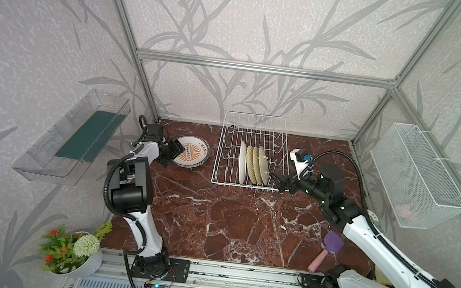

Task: Unload the plates from the dish rack
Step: Place the plate among the plates, then pick up a plate from the dish rack.

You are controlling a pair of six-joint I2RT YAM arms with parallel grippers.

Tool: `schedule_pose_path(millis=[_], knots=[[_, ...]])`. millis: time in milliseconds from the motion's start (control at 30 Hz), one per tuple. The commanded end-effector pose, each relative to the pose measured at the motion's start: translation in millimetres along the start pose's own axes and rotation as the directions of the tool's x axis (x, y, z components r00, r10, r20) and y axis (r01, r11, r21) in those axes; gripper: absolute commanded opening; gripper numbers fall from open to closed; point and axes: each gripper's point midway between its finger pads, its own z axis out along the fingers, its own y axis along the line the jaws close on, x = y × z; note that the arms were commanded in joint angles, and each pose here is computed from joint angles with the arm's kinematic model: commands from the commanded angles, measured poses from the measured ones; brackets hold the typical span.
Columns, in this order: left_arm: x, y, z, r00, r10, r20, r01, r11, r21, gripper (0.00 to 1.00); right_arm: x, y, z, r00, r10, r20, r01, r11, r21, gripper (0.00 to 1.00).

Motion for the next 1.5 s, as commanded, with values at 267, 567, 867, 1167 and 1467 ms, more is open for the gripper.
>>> schedule_pose_path(millis=[267,567,867,1167,1467], knots=[[-3.3,-1.2,-5.7,0.998,0.062,0.0,-0.061,0.996,-0.06,0.89,-3.2,2.7,1.9,1.0,-0.012,0.017,0.012,1.0,-0.012,0.99],[-4.9,-51.4,-71.5,0.97,0.201,0.136,-0.204,0.979,0.01,0.9,-3.3,1.2,-1.0,1.0,-0.005,0.01,0.005,1.0,0.0,0.99],[47.0,-155.6,-131.9,0.842,0.482,0.243,-0.533,0.812,0.236,0.89,3.6,3.9,-5.6,1.0,0.021,-0.007,-0.022,1.0,-0.006,0.99],[124.1,-203.1,-144.6,0.719,0.669,0.189,-0.686,0.642,0.343,0.85,19.7,4.9,-21.6,0.999,0.027,-0.028,-0.027,0.999,0.017,0.99],[166.3,-220.5,-125.7,0.605,0.787,0.121,-0.774,0.545,0.322,0.74,24.6,2.5,-25.0,0.999,0.033,-0.036,-0.032,0.999,0.037,0.99]])
